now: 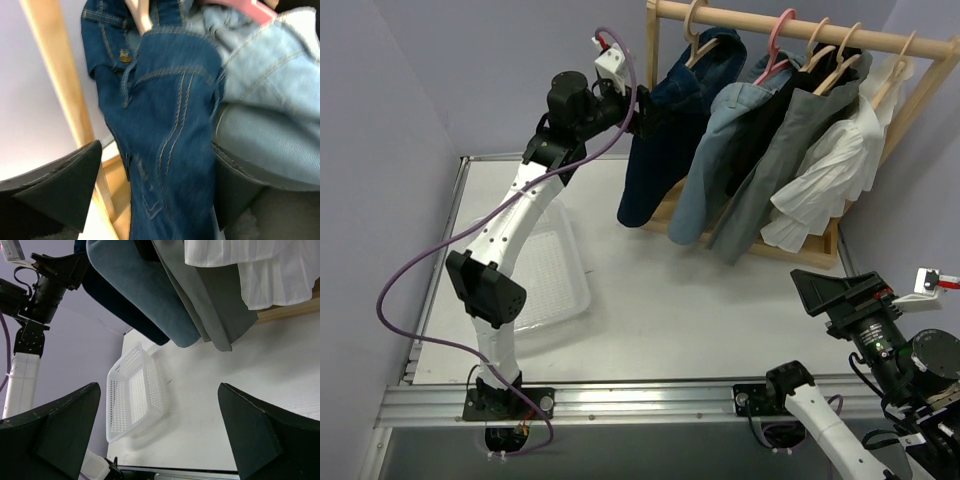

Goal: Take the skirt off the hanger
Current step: Pick up the hanger from the clothesline.

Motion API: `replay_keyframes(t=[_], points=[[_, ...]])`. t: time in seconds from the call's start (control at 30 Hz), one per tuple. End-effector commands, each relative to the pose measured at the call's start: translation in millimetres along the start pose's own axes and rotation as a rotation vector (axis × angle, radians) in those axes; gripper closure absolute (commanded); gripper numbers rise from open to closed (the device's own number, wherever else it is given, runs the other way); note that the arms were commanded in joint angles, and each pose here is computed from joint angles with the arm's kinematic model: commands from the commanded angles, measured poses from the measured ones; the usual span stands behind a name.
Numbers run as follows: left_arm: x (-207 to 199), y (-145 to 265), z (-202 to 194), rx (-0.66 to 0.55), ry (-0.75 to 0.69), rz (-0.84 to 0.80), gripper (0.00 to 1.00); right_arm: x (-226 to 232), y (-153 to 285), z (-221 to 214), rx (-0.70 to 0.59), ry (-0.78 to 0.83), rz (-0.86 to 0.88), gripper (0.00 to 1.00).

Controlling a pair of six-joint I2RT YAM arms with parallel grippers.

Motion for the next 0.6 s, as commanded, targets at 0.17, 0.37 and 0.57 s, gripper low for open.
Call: replay_keyframes(t=[0.17,0.37,0.57], points=[[-15,-23,30,-0.059,-0.049,0.033,0.45,11,-4,7,-0.012,0.034,0.005,0.0],[-17,-30,20,-0.017,-0.078,0.09,0.35,13,-3,10,-0.018,0.054,-0.006,0.0],[-23,-35,12,0.031,-0.179,0.14,0.06,12,-5,9,-0.015,0.058,-0.002,0.0]])
Point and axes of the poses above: each gripper's point midway between its finger pads, its own y axis back along the fingers, its own x axis along the line the jaws close on, z = x × y, the point moved 10 cm from there along y, back along the fingers, and after that the axes turned 12 degrees about -y, right-handed, at the moved point
